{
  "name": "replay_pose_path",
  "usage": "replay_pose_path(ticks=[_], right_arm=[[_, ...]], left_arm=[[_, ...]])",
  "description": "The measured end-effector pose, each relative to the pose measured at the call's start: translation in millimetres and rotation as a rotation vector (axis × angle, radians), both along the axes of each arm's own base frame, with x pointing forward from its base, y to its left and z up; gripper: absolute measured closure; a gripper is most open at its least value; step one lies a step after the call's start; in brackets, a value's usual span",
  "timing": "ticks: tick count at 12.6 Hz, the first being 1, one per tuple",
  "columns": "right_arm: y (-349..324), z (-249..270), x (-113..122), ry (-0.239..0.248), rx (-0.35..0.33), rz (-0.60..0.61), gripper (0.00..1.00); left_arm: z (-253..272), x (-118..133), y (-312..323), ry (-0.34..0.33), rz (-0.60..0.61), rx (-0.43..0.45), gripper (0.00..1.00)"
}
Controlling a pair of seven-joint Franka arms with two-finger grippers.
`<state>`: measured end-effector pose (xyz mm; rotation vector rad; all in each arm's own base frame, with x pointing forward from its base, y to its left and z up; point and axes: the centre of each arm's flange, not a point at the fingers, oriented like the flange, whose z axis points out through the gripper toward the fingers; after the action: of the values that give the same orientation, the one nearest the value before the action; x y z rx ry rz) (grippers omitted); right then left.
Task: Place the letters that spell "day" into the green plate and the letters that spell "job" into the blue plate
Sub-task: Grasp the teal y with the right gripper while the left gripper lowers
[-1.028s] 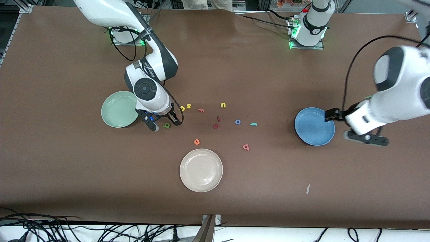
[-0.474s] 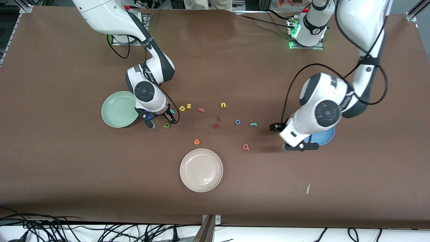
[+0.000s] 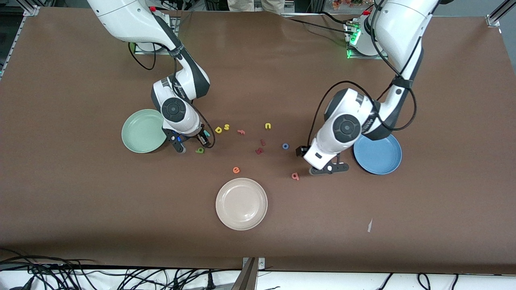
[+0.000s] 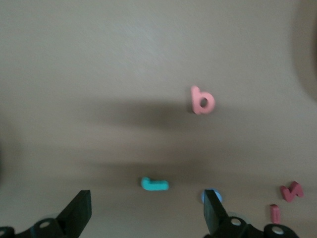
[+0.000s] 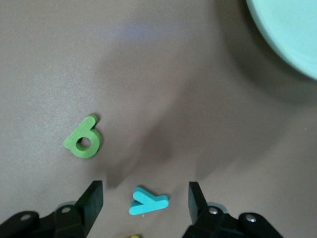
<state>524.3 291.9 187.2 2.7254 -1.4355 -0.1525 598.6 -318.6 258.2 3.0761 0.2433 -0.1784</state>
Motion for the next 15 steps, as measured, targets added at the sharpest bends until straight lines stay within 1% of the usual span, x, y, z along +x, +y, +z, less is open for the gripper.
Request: replay_pose_path(ticks=[4, 6, 7, 9, 10, 11, 12, 13, 14, 15], right_arm=[[2.5, -8.7, -8.4, -0.035, 0.015, -0.059, 0.21], [0.4, -14.1, -13.0, -0.045, 0.019, -0.076, 0.21], [0.2, -15.1, -13.8, -0.049, 0.021, -0.088, 0.21], [4.2, -14.2, -14.9, -0.062, 0.03, -0.122, 0.23], [6.6, -14.4, -16.6, -0.064, 0.033, -0.128, 0.25], [7.7, -14.8, -17.6, -0.065, 0.034, -0.13, 0.25], [8.0, -14.3, -17.4, -0.069, 0.037, -0.132, 0.32], [8.1, -14.2, -17.3, -0.069, 0.037, -0.132, 0.33], [8.6, -12.6, -16.4, -0.076, 0.041, -0.132, 0.42], [9.0, -11.0, -15.6, -0.08, 0.044, -0.132, 0.55]], left_arm=[[-34.1, -48.9, -58.5, -0.044, 0.061, -0.019, 0.0], [-54.7, -71.7, -76.2, -0.048, 0.07, -0.019, 0.0], [-62.6, -77.3, -80.0, -0.048, 0.068, -0.008, 0.0], [-77.2, -83.7, -84.0, -0.068, 0.069, 0.039, 0.0], [-81.6, -85.3, -85.0, -0.08, 0.068, 0.056, 0.0], [-83.6, -85.9, -85.3, -0.082, 0.068, 0.062, 0.0], [-83.3, -85.4, -85.3, -0.085, 0.068, 0.063, 0.0], [-82.3, -84.4, -85.5, -0.088, 0.068, 0.062, 0.02], [-81.8, -84.0, -85.6, -0.088, 0.069, 0.062, 0.06], [-81.8, -84.0, -85.6, -0.088, 0.07, 0.062, 0.07]])
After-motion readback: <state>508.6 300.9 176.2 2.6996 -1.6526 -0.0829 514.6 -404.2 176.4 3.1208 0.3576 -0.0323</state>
